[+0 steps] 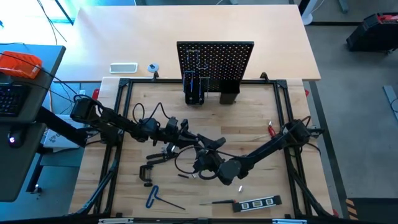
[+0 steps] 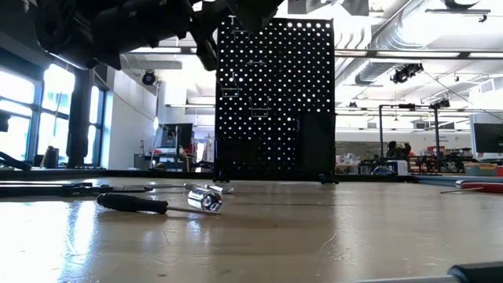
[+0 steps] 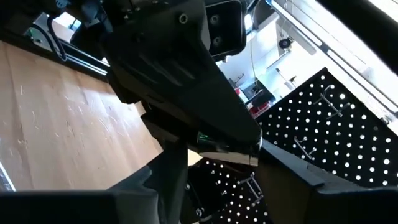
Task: Hang tools onto peg board
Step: Put the socket into the left bin on the pegboard
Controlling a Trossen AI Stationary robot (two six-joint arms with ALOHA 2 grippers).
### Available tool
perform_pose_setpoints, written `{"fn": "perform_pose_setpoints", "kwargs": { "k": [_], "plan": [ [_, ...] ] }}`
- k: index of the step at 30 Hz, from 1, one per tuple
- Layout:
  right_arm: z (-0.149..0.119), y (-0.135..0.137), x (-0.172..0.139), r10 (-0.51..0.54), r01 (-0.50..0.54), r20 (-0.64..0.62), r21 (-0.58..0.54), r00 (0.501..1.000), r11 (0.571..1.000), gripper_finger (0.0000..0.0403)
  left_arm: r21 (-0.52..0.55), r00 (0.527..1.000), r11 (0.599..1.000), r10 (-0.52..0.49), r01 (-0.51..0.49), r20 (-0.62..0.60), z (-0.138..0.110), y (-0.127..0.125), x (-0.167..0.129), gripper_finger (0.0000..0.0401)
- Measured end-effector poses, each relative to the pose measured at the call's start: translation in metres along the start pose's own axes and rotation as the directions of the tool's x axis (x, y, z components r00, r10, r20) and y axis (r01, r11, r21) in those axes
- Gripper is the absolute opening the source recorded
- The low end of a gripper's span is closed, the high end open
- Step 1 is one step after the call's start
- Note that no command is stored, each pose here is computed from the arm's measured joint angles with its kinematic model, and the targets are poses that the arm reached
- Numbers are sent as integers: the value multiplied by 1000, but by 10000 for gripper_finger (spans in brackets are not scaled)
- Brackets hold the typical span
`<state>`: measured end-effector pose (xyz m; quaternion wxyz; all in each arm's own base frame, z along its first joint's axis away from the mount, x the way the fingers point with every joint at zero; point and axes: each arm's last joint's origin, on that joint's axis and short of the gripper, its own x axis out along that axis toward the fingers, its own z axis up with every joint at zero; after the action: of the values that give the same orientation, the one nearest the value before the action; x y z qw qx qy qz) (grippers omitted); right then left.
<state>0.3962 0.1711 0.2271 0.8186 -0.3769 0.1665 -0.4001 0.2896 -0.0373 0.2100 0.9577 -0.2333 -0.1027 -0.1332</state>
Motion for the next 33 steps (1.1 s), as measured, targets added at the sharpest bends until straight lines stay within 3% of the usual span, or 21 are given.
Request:
{"fn": "perform_pose_setpoints", "kwargs": {
  "k": [15, 23, 33],
  "plan": [
    [-2, 0, 1, -14, 14, -23, -3, 1000, 1000, 105, 6, 1000, 1000, 22, -22, -20, -2, 1, 0, 52],
    [-1, 1, 1, -5, 4, -11, -13, 1000, 1000, 109, 5, 999, 1000, 25, -25, -20, -2, 2, 0, 52],
    [-1, 2, 1, 11, -11, 10, 7, 1000, 1000, 154, 3, 999, 1000, 26, -26, -19, -2, 2, -1, 52]
  ]
}}
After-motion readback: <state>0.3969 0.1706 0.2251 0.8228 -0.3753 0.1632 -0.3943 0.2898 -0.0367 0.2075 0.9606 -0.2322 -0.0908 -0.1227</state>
